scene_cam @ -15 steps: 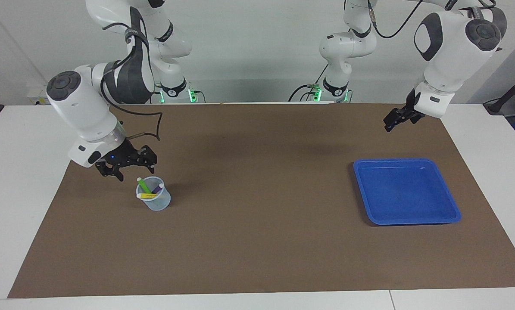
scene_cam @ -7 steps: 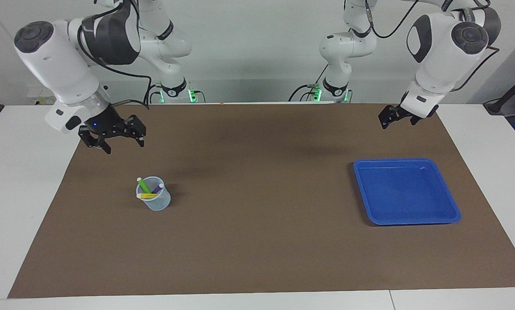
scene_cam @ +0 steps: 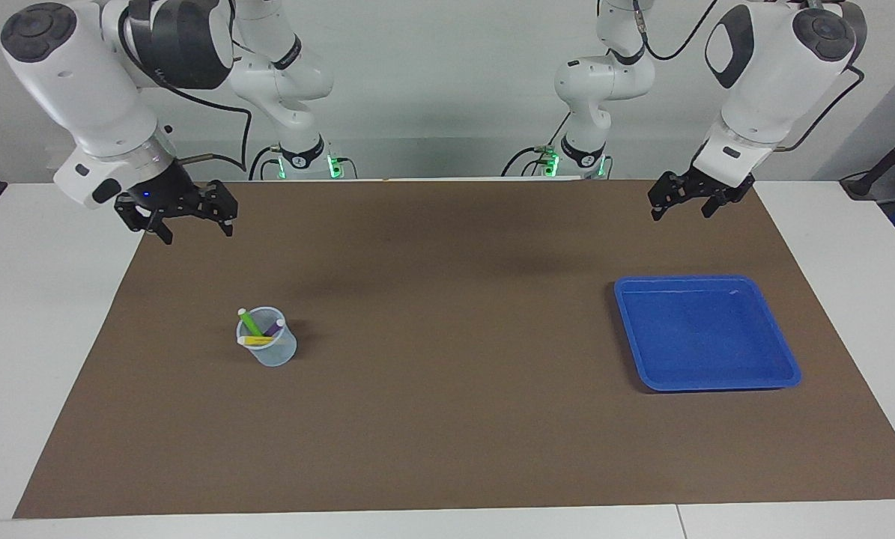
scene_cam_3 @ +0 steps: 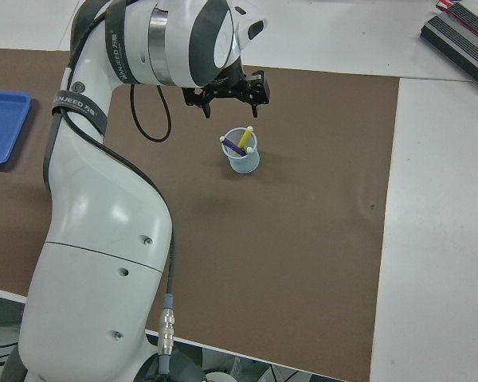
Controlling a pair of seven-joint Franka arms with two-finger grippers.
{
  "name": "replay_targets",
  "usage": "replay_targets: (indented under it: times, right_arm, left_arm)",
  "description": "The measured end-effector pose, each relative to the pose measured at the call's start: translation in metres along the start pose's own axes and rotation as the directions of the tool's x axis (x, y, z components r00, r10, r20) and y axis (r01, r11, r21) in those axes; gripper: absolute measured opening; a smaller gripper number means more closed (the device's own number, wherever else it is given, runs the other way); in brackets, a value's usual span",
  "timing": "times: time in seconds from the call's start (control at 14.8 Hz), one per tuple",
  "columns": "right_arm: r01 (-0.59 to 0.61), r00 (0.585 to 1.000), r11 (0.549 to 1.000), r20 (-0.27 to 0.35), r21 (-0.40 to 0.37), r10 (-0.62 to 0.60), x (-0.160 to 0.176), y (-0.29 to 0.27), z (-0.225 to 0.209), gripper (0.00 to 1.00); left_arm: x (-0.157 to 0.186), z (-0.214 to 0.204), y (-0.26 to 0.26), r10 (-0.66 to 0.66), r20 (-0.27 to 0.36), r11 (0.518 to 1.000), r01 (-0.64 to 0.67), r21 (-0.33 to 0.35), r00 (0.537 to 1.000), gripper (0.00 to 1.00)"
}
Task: Transfer and insert pens with both arms
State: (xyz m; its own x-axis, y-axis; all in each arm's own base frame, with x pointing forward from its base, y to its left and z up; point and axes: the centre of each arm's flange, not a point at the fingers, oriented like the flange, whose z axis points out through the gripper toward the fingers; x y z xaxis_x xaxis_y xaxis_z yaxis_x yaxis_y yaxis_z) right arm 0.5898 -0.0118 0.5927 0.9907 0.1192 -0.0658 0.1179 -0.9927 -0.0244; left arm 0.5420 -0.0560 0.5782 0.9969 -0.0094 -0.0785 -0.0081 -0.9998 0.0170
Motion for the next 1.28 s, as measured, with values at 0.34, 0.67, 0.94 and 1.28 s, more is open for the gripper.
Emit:
replay_targets:
  times: [0.34,0.67,0.94,1.28]
  right_arm:
    - [-0.001,1.000,1.000,0.001,0.001,0.001,-0.0083,-0.0007,-0.0027,1.00]
    - [-0.001,1.000,1.000,0.002,0.001,0.001,-0.0096,-0.0006,-0.0036,1.00]
    - [-0.003,1.000,1.000,-0.001,0.001,0.003,-0.0107,0.0003,-0.0054,1.00]
    - [-0.004,1.000,1.000,-0.002,0.001,0.004,-0.0111,0.0011,-0.0059,1.00]
  left_arm:
    - [0.0005,-0.0002,0.0030,0.008,-0.006,1.000,-0.008,-0.003,1.000,1.00]
    - [0.0013,-0.0008,0.0023,0.010,-0.012,1.000,-0.010,-0.004,1.000,1.00]
    - [0.0056,-0.0044,0.0010,0.008,-0.052,1.000,-0.009,-0.007,0.999,1.00]
    - [0.0063,-0.0052,0.0044,0.014,-0.062,1.000,-0.015,-0.007,0.998,1.00]
